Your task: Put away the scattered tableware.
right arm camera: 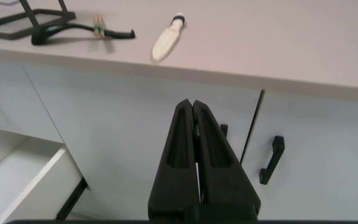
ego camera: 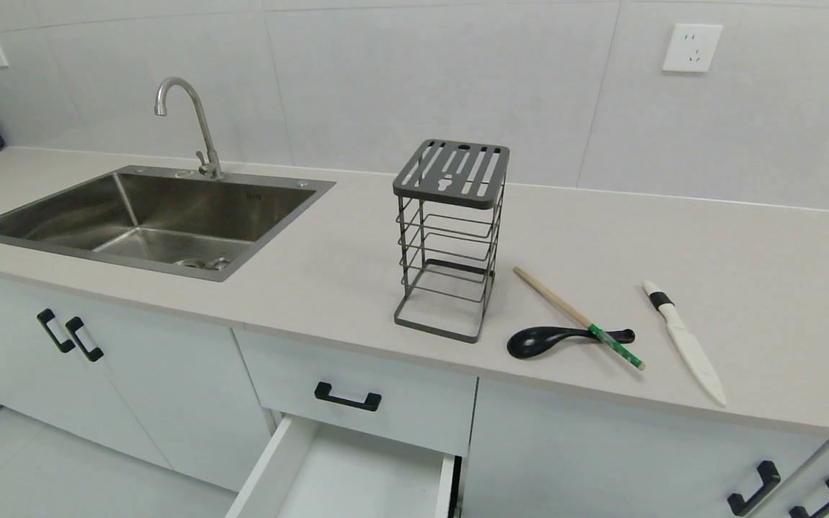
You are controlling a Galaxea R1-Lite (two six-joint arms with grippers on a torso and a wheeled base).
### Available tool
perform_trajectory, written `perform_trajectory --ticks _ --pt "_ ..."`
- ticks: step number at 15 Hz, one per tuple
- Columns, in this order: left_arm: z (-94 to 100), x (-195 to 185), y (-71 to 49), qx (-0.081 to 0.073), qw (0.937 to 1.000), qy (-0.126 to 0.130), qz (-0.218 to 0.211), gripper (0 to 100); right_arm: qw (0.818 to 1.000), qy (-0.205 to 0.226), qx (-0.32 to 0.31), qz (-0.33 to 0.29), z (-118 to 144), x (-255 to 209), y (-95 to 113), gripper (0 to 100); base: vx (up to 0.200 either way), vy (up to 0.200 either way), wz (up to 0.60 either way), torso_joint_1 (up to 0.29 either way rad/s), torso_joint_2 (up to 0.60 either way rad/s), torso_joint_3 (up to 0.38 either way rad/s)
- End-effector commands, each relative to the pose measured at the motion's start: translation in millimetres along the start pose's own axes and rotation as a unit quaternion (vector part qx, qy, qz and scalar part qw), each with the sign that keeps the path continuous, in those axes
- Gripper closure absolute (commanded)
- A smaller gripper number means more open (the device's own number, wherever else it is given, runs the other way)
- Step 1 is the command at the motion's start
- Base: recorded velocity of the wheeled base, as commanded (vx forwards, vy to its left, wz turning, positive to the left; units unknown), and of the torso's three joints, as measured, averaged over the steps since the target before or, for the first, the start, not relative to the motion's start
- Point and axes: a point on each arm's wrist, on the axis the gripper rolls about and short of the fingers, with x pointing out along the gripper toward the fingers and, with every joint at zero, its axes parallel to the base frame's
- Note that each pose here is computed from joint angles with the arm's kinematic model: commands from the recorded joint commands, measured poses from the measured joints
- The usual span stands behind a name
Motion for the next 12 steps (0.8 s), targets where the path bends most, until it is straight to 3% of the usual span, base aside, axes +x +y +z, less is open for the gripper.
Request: perform_trajectory --ticks 1,6,12 --pt "0.0 0.0 0.0 0.000 1.0000 0.000 0.000 0 1.000 0.001 0.000 0.000 -0.1 0.1 0.0 100 0.000 0.000 0.00 0.237 -0.50 -0.276" --pt "0.0 0.0 0.0 0.000 1.0000 0.000 0.000 0 1.000 0.001 0.001 0.000 -0.1 0.1 0.0 100 0.000 0.000 0.00 0.211 -0.45 -0.238" --pt "0.0 0.0 0.0 0.000 1.0000 0.000 0.000 0 1.000 0.001 0.000 0.000 -0.1 0.1 0.0 100 0.000 0.000 0.00 0.019 -0.04 -0.020"
